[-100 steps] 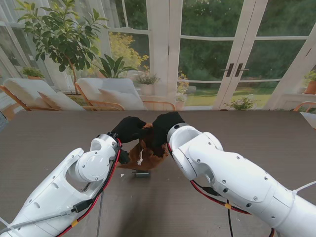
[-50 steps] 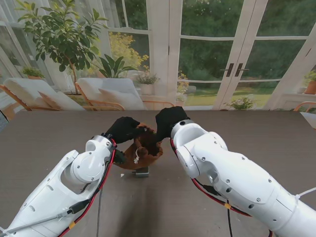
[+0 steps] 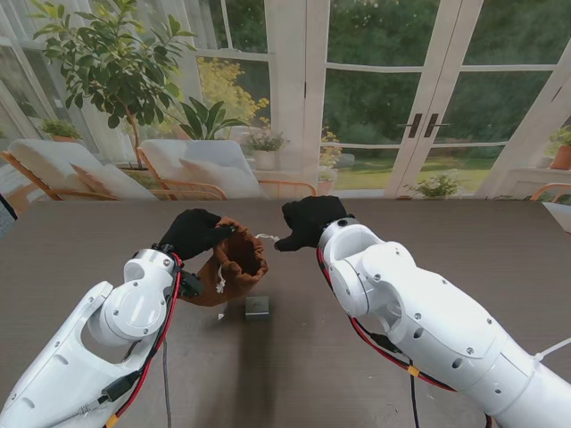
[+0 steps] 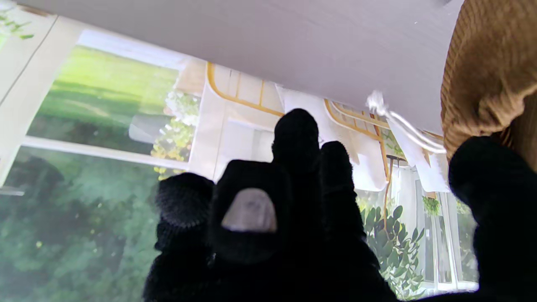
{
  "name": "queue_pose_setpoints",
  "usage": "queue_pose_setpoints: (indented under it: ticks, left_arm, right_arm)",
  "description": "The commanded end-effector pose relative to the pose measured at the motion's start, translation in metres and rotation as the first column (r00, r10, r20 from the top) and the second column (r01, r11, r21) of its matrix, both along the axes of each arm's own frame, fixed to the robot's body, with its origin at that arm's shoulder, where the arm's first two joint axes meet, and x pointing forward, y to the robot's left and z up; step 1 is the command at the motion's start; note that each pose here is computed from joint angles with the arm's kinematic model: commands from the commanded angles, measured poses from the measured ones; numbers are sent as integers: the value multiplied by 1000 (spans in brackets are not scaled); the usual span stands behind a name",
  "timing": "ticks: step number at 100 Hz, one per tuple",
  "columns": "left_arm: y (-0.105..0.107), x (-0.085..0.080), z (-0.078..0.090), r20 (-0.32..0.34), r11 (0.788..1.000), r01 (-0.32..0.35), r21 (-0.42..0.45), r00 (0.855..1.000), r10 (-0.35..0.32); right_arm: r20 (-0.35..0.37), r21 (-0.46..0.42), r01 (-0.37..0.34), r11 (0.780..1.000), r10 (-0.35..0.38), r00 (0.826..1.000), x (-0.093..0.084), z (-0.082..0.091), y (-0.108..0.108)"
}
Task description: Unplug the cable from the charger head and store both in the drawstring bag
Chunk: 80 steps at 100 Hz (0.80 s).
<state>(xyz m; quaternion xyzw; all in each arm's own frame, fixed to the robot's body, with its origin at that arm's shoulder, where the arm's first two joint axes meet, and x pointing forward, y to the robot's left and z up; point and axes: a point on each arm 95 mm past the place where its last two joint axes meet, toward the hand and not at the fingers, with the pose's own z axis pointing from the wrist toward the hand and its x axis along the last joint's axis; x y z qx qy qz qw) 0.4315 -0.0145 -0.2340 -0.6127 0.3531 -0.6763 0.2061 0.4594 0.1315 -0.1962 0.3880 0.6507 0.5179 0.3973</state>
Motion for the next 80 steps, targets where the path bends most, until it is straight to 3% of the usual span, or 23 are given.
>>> queue_pose_setpoints:
  ticks: [1,80]
  left_arm:
    - [2,-4,3,1,1000,0,3,1000,0]
    - [27,-29,5,37,996,-87,24,996,86]
  right_arm:
    - [-26,-7,-2,1000,1,1000,-1,-13,0]
    - [-136,85,-36,996,47,990,-17,-93,21]
